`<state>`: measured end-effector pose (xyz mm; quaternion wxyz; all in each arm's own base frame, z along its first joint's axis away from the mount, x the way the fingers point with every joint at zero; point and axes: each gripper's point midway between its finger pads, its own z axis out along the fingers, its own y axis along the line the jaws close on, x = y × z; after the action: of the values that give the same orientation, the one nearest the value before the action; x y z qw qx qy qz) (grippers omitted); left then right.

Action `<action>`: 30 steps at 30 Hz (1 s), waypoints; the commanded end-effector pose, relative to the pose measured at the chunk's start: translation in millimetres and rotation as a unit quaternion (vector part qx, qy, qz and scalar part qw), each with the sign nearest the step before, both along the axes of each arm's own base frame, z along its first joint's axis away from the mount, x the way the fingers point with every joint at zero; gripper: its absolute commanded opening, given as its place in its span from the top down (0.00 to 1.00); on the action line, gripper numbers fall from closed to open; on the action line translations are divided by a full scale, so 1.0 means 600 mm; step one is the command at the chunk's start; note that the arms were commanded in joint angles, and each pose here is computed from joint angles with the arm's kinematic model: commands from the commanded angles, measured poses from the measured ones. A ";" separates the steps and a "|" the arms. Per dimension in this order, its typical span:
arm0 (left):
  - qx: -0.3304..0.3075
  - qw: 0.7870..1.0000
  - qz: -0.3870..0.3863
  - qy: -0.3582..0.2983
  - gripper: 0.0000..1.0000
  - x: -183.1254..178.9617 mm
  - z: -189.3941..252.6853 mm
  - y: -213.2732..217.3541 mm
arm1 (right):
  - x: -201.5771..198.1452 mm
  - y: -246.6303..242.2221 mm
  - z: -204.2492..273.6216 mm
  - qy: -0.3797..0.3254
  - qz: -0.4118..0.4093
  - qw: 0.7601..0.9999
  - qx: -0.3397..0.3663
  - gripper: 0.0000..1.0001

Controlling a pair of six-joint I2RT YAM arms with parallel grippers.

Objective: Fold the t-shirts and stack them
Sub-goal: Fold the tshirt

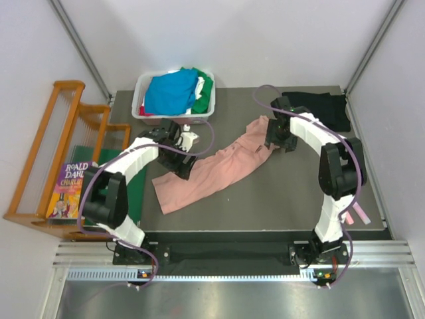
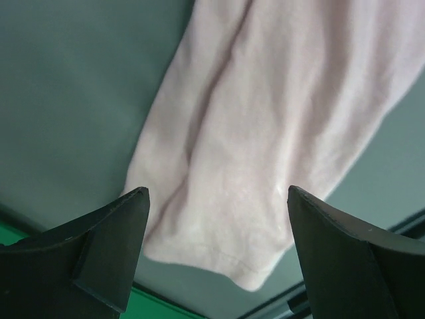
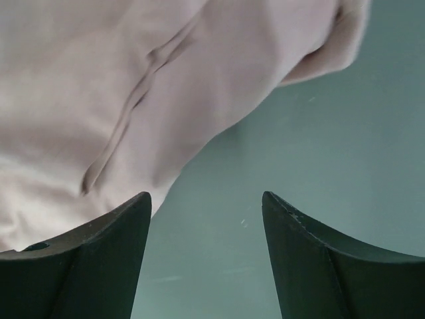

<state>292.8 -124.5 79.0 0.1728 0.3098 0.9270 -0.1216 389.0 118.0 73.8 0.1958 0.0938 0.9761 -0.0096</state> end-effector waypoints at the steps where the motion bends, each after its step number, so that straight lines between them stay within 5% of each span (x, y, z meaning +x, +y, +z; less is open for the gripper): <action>1: 0.020 0.999 -0.032 -0.027 0.11 0.042 -0.010 -0.017 | 0.050 -0.035 -0.002 -0.022 -0.040 0.999 0.017 0.33; 13: 0.085 0.994 -0.061 0.030 0.12 -0.010 -0.090 -0.005 | 0.123 -0.010 -0.033 -0.003 -0.046 0.997 0.067 0.35; 19: 0.136 0.988 -0.053 0.052 0.13 -0.037 -0.131 0.033 | 0.086 -0.010 -0.064 0.042 -0.034 0.997 0.063 0.37; 25: 0.139 0.987 -0.054 0.055 0.14 -0.045 -0.135 0.037 | 0.030 -0.019 0.033 -0.006 -0.025 0.997 0.077 0.37; 30: 0.133 0.989 -0.050 0.049 0.14 -0.038 -0.121 0.032 | 0.046 0.005 0.150 -0.064 -0.013 0.990 0.127 0.36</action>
<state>281.4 -123.0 17.4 0.1093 0.3748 0.9196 -0.0437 397.4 103.8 79.7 0.1626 0.1376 0.9757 0.0523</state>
